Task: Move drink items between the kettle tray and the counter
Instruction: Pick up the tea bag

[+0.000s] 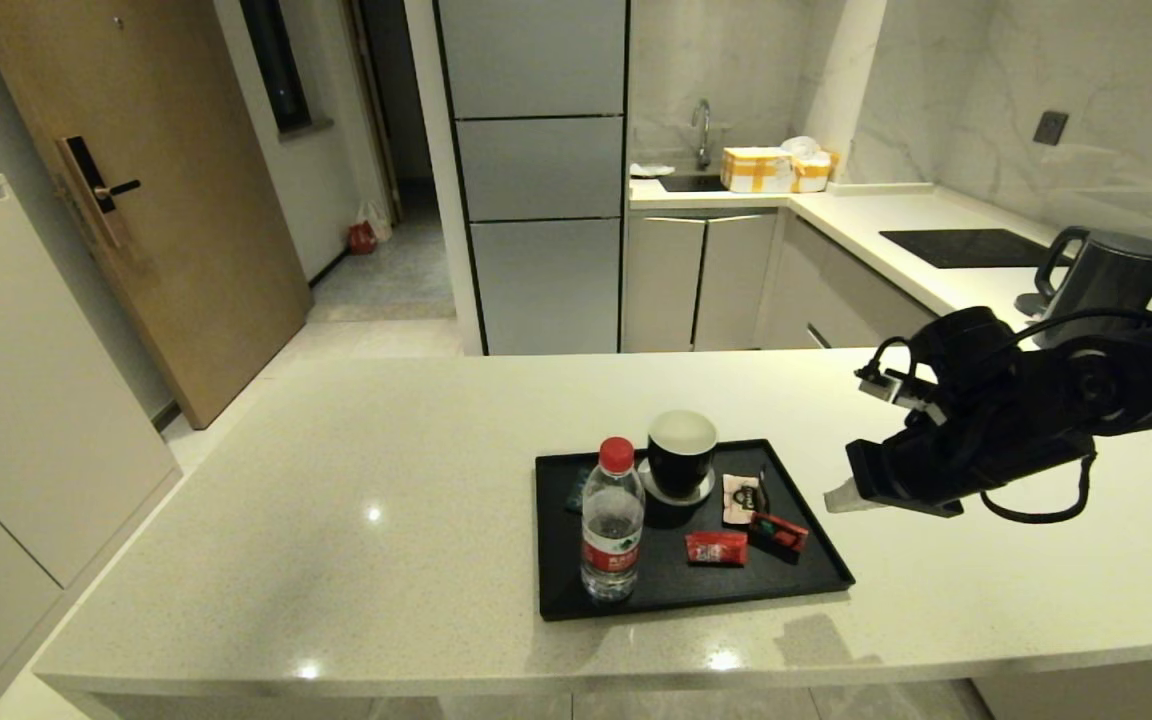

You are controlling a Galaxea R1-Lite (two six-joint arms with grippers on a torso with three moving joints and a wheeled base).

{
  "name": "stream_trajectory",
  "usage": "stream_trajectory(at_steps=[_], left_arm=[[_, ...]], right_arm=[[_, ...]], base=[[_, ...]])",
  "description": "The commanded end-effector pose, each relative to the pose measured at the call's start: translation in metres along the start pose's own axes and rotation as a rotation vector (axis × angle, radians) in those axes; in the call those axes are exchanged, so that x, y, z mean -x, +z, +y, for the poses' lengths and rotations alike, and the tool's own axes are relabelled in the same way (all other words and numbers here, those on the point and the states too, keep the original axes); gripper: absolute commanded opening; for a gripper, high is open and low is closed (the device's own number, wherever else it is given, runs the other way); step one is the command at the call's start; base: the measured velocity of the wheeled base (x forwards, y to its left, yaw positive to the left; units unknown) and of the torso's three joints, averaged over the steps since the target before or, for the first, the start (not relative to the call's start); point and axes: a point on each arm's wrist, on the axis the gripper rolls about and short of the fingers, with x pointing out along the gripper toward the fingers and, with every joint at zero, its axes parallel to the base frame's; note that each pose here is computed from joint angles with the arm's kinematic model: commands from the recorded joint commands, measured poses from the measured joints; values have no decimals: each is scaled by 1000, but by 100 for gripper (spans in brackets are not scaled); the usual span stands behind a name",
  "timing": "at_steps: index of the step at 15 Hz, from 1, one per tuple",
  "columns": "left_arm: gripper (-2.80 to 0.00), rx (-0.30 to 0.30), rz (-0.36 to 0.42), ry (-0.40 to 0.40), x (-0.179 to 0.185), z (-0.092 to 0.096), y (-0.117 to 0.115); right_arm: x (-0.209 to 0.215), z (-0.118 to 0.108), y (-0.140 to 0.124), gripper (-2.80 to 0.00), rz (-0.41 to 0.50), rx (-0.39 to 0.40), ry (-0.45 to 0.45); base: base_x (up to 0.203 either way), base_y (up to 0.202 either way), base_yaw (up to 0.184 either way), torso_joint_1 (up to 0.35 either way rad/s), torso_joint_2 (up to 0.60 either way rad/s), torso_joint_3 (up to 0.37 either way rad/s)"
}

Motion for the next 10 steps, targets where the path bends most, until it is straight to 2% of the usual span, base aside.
stream_trajectory(at_steps=[1,3,4,7,10], left_arm=[[-280,0,0,1,0,0,0],[-280,0,0,1,0,0,0],[-280,0,0,1,0,0,0],[-280,0,0,1,0,0,0],[-280,0,0,1,0,0,0]], right_arm=[[-33,-10,1,-280,74,-21,-19],[-46,-16,0,-280,87,-25,-80],[-49,-17,4,0,83,-25,-105],[-54,-16,7,0,80,-17,-105],[-64,-6,10,0,82,12,-90]], base=[[0,0,0,0,0,0],[0,0,0,0,0,0],[0,0,0,0,0,0],[0,0,0,0,0,0],[0,0,0,0,0,0]])
